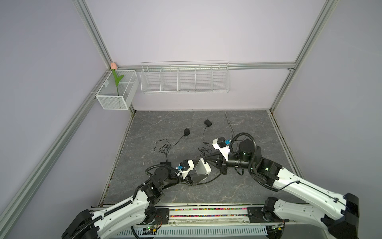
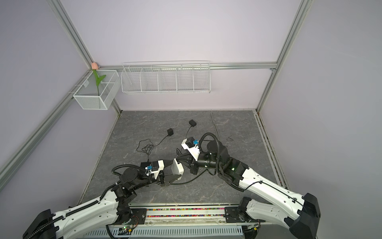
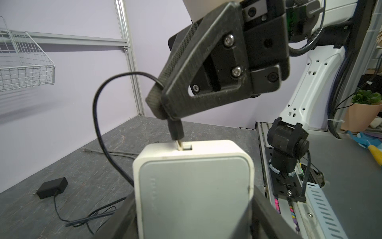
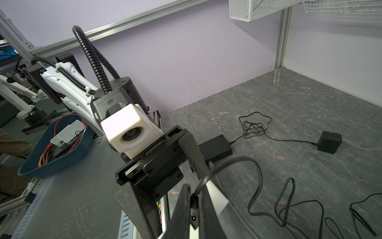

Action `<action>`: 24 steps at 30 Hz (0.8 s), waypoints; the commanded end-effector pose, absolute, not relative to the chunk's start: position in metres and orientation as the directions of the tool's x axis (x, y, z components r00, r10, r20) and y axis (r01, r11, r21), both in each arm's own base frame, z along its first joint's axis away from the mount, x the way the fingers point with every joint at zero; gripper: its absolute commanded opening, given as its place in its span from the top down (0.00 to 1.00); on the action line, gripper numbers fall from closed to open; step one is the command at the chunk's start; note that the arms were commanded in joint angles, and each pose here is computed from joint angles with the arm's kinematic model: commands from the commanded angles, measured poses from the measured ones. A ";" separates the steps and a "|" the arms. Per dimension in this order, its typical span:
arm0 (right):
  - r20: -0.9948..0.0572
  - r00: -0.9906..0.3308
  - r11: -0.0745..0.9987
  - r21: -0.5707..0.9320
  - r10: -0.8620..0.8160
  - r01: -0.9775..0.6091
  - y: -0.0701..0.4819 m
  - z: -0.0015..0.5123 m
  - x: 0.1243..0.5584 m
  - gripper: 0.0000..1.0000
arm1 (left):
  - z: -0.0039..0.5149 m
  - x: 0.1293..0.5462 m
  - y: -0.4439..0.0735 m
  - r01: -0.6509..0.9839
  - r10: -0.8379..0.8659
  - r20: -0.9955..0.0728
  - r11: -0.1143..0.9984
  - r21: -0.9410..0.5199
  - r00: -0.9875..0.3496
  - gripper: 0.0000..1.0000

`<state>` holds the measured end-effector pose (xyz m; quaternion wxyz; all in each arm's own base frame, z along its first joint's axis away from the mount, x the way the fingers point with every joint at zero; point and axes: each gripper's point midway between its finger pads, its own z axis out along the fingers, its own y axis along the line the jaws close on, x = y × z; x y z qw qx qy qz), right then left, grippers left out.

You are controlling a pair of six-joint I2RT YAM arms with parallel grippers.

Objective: Insert the plug into the switch port
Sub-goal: 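Push the black power plug down into the router's top port with the right gripper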

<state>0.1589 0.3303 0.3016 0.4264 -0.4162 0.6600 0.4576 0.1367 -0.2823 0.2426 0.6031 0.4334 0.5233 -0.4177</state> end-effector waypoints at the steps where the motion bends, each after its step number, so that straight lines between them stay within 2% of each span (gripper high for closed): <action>1: -0.949 -0.269 0.230 0.228 -0.167 -0.946 0.329 0.305 0.155 0.90 | 0.252 0.145 -0.278 0.920 -0.054 -0.975 0.348 0.182 0.214 1.00; 7: -0.949 -0.267 0.249 0.221 -0.169 -0.943 0.328 0.304 0.158 0.90 | 0.249 0.149 -0.275 0.898 -0.040 -0.970 0.388 0.208 0.242 1.00; 24: -0.944 -0.282 0.252 0.235 -0.171 -0.939 0.335 0.298 0.163 0.90 | 0.258 0.143 -0.274 0.902 -0.073 -0.966 0.381 0.201 0.246 1.00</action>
